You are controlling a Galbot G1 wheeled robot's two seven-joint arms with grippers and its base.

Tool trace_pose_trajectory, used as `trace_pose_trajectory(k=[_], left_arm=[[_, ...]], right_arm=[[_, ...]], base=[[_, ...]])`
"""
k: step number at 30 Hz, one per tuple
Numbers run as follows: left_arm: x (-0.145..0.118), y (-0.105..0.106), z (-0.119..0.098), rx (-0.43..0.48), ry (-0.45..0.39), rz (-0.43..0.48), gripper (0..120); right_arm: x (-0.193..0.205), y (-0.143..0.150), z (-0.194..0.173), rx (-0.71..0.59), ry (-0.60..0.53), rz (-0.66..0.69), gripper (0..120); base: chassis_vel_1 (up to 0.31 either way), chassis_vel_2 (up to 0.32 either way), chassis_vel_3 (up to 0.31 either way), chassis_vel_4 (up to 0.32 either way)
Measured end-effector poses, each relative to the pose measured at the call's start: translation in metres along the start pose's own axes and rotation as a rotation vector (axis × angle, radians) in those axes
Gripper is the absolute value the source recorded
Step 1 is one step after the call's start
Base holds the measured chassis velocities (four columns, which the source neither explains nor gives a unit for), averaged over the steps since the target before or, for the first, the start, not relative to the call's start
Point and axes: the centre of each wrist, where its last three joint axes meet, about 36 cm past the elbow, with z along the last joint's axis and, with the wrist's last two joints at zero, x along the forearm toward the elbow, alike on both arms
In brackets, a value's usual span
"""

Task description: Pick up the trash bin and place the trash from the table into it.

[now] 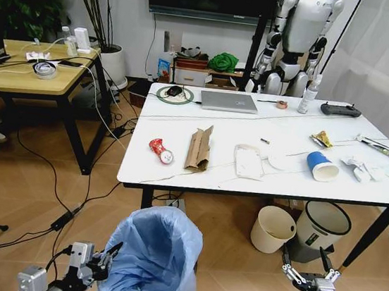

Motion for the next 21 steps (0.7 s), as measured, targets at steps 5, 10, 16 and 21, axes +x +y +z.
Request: trace_pose_trajectory(k=[5, 10, 16, 21], left_arm=[[0.002, 0.000, 0.002, -0.007, 0.002, 0.000, 0], [0.002, 0.000, 0.003, -0.010, -0.004, 0.002, 0], [0.001, 0.004, 0.004, -0.031, -0.008, 0.011, 0], [0.000, 0.006, 0.002, -0.040, -0.028, 0.007, 0]], right_arm=[[0.003, -0.001, -0.001, 0.002, 0.003, 0.000, 100], [0.005, 0.000, 0.001, -0.001, 0.009, 0.000, 100], [0.003, 0.000, 0.002, -0.002, 0.007, -0.001, 100], [0.004, 0.001, -0.009, -0.033, 0.018, 0.017, 100]], base=[[0.000, 0.000, 0.000, 0.000], [0.000, 0.000, 0.000, 0.000], [0.000, 0.000, 0.000, 0.000], [0.000, 0.000, 0.000, 0.000]])
